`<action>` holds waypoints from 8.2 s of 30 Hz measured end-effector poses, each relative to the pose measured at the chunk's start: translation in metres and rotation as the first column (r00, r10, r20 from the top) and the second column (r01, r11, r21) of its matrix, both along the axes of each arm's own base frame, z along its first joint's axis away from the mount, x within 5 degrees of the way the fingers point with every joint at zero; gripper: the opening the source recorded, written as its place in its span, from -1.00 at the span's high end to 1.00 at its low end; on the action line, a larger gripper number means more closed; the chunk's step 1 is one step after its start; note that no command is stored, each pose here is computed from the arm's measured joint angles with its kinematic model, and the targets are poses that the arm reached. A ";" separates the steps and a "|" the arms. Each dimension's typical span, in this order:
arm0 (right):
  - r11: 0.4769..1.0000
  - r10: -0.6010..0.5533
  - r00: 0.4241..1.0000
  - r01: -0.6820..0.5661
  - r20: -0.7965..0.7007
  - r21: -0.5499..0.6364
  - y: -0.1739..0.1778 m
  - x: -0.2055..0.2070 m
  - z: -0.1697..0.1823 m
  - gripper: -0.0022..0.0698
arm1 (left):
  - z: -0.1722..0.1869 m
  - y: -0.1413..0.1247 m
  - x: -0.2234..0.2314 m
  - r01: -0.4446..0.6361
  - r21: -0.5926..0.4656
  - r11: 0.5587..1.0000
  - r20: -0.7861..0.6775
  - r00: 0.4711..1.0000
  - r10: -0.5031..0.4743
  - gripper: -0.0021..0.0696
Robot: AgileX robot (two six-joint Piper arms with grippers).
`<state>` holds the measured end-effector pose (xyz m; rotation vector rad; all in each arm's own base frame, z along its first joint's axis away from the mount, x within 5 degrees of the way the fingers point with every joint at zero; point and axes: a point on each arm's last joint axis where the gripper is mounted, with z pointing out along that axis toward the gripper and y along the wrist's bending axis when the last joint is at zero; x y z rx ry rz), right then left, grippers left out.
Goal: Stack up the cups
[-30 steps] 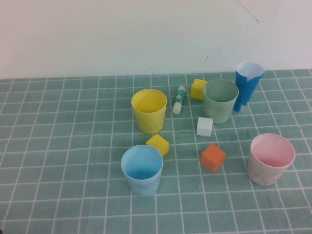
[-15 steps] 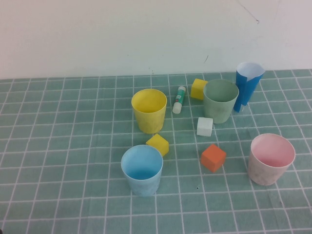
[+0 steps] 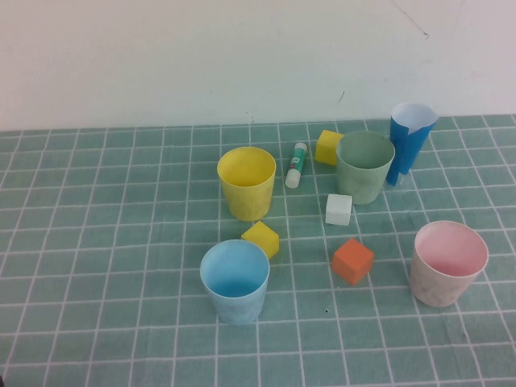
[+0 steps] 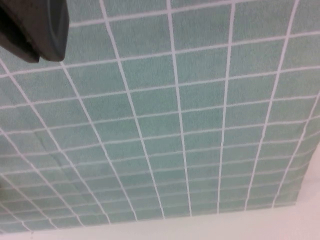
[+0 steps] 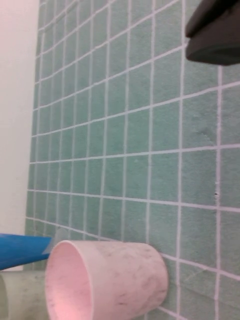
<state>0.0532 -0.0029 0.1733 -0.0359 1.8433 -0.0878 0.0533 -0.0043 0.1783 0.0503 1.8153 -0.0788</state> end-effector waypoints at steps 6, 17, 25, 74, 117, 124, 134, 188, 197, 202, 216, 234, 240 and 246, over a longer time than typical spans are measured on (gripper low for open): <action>1.000 0.009 0.982 -0.008 0.189 -0.007 0.001 0.003 0.017 0.94 | 0.017 0.000 0.003 0.004 -0.016 1.000 0.188 0.982 -0.001 0.95; 0.999 0.033 0.737 -0.032 0.675 -0.015 0.003 -0.006 0.066 0.94 | 0.070 0.000 -0.012 0.035 -0.059 0.998 0.723 0.690 0.018 0.95; 1.000 0.018 0.668 0.003 0.744 -0.026 0.001 -0.011 0.073 0.94 | 0.083 0.001 -0.021 0.047 -0.063 0.997 0.831 0.555 0.027 0.95; 0.961 0.126 0.940 -0.195 -0.318 -0.197 0.005 -0.004 0.089 0.94 | 0.148 -0.080 0.205 0.390 -0.232 0.891 -0.402 0.796 -0.453 0.94; 0.950 0.132 0.950 -0.203 -0.284 -0.239 0.005 0.001 0.083 0.94 | 0.163 -0.146 0.343 0.527 -0.035 0.849 -0.510 0.721 -0.469 0.90; 0.950 0.132 0.950 -0.203 -0.284 -0.239 0.005 0.001 0.083 0.94 | 0.217 -0.132 0.282 0.601 -0.025 0.799 -0.500 0.685 -0.530 0.90; 0.950 0.132 0.950 -0.203 -0.284 -0.239 0.005 0.001 0.083 0.94 | 0.177 -0.119 0.228 0.652 -0.070 0.755 -0.603 0.575 -0.553 0.90; 0.687 0.624 0.522 -0.721 -0.581 0.091 0.040 0.193 0.108 0.86 | 0.203 -0.059 0.097 0.400 0.076 0.913 0.050 0.913 -0.405 0.94; 0.679 0.645 0.457 -0.711 -0.612 0.185 0.041 0.226 0.075 -0.09 | 0.174 -0.042 0.046 0.391 0.108 0.914 0.120 0.908 -0.402 0.94; 0.715 0.613 0.480 -0.674 -0.627 0.183 0.038 0.241 0.055 -0.19 | 0.177 -0.036 0.029 0.365 0.123 0.923 0.208 0.900 -0.384 0.94; 0.657 0.723 0.493 -0.707 -0.483 0.263 0.051 0.264 0.068 0.90 | 0.177 -0.032 0.026 0.335 0.206 0.920 0.226 0.898 -0.377 0.94; 0.499 0.633 0.275 -0.860 -0.724 0.110 0.067 0.280 0.094 0.05 | 0.175 -0.032 0.026 0.336 0.238 0.911 0.206 0.900 -0.385 0.94; 0.517 0.625 0.213 -0.834 -0.751 0.194 0.068 0.291 0.063 -0.28 | 0.175 -0.032 0.026 0.331 0.257 0.908 0.205 0.899 -0.386 0.94; 0.532 0.671 0.178 -0.792 -0.719 0.300 0.076 0.301 0.037 0.32 | 0.175 -0.032 0.026 0.335 0.257 0.907 0.199 0.900 -0.389 0.94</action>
